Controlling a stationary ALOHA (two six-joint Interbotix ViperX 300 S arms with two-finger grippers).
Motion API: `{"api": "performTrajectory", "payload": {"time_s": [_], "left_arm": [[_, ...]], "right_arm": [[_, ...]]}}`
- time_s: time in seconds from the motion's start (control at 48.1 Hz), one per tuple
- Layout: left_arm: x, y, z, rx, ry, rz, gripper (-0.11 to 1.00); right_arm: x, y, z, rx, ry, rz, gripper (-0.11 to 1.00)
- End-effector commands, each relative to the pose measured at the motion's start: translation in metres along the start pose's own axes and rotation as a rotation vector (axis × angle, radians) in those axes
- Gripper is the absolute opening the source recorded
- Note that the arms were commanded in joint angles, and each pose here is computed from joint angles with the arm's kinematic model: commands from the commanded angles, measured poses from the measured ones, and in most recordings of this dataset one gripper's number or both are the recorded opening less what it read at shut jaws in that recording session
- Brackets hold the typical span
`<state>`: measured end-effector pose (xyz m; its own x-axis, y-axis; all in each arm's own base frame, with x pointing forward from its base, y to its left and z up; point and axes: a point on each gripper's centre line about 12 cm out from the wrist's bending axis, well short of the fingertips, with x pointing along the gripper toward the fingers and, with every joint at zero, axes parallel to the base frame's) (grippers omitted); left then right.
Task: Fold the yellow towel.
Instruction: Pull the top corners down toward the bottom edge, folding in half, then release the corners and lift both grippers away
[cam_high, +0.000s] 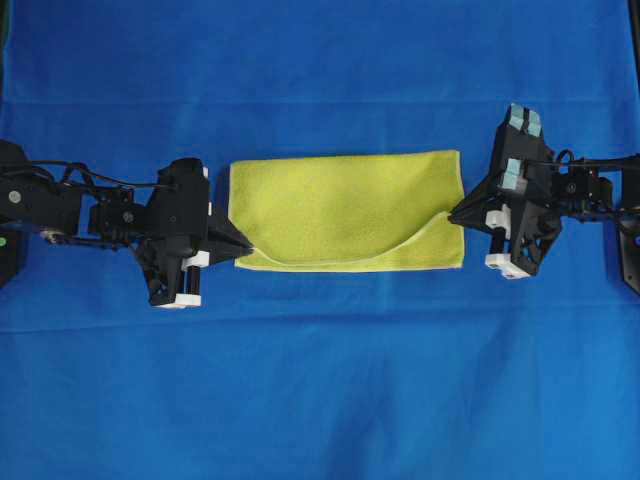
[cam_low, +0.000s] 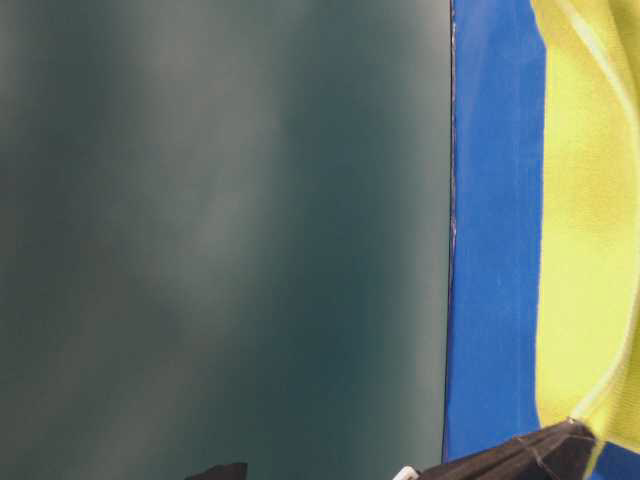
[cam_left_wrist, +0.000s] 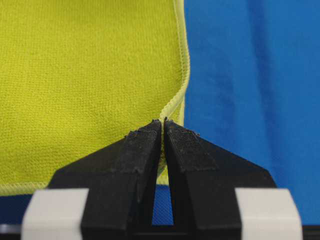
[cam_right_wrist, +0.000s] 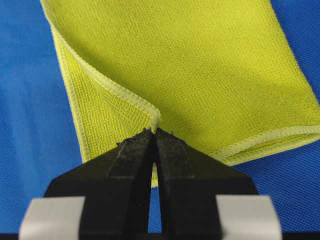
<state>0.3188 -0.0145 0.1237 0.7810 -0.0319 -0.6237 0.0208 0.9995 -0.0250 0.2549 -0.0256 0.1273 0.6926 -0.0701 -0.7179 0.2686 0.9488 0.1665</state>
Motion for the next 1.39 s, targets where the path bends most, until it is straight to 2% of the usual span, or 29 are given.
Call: {"api": "performTrajectory", "payload": {"time_s": [0.0, 0.27, 0.437, 0.499, 0.624, 0.686, 0.707, 0.749, 0.874, 1.082, 1.206, 1.373], "left_arm": [[-0.001, -0.004, 0.006, 0.004, -0.015, -0.009, 0.03], [0.001, -0.004, 0.009, 0.005, -0.024, -0.009, 0.03], [-0.001, -0.006, 0.014, 0.006, -0.039, -0.016, 0.06], [-0.003, -0.008, 0.016, 0.01, -0.047, -0.019, 0.19], [-0.008, -0.008, 0.023, 0.029, -0.072, -0.019, 0.59], [-0.01, -0.006, 0.027, 0.029, -0.082, -0.016, 0.74], [-0.011, -0.005, 0.028, 0.029, -0.086, -0.013, 0.76], [-0.013, -0.004, 0.03, 0.029, -0.092, -0.008, 0.77], [-0.017, 0.009, 0.038, 0.014, -0.108, 0.024, 0.71], [-0.013, 0.047, 0.041, -0.034, -0.09, 0.116, 0.68], [-0.008, 0.067, 0.036, -0.064, -0.056, 0.16, 0.67], [0.006, 0.082, 0.023, -0.093, -0.004, 0.188, 0.67]], "right_arm": [[-0.002, 0.004, 0.005, -0.001, -0.02, 0.014, 0.01], [-0.002, 0.007, 0.004, -0.004, -0.015, 0.021, 0.01], [-0.003, 0.024, 0.005, -0.042, -0.018, 0.067, 0.02], [-0.003, 0.029, 0.006, -0.048, -0.021, 0.079, 0.05], [-0.004, 0.031, 0.009, -0.05, -0.004, 0.078, 0.44], [-0.005, 0.031, 0.012, -0.052, -0.002, 0.077, 0.6], [-0.007, 0.031, 0.014, -0.054, -0.007, 0.078, 0.64], [-0.009, 0.031, 0.017, -0.055, -0.018, 0.078, 0.66], [-0.018, 0.023, 0.028, -0.05, -0.071, 0.061, 0.6], [-0.019, -0.018, 0.036, 0.04, -0.095, -0.051, 0.61], [-0.013, -0.035, 0.037, 0.055, -0.078, -0.099, 0.61], [-0.001, -0.051, 0.035, 0.069, -0.037, -0.144, 0.61]]}}
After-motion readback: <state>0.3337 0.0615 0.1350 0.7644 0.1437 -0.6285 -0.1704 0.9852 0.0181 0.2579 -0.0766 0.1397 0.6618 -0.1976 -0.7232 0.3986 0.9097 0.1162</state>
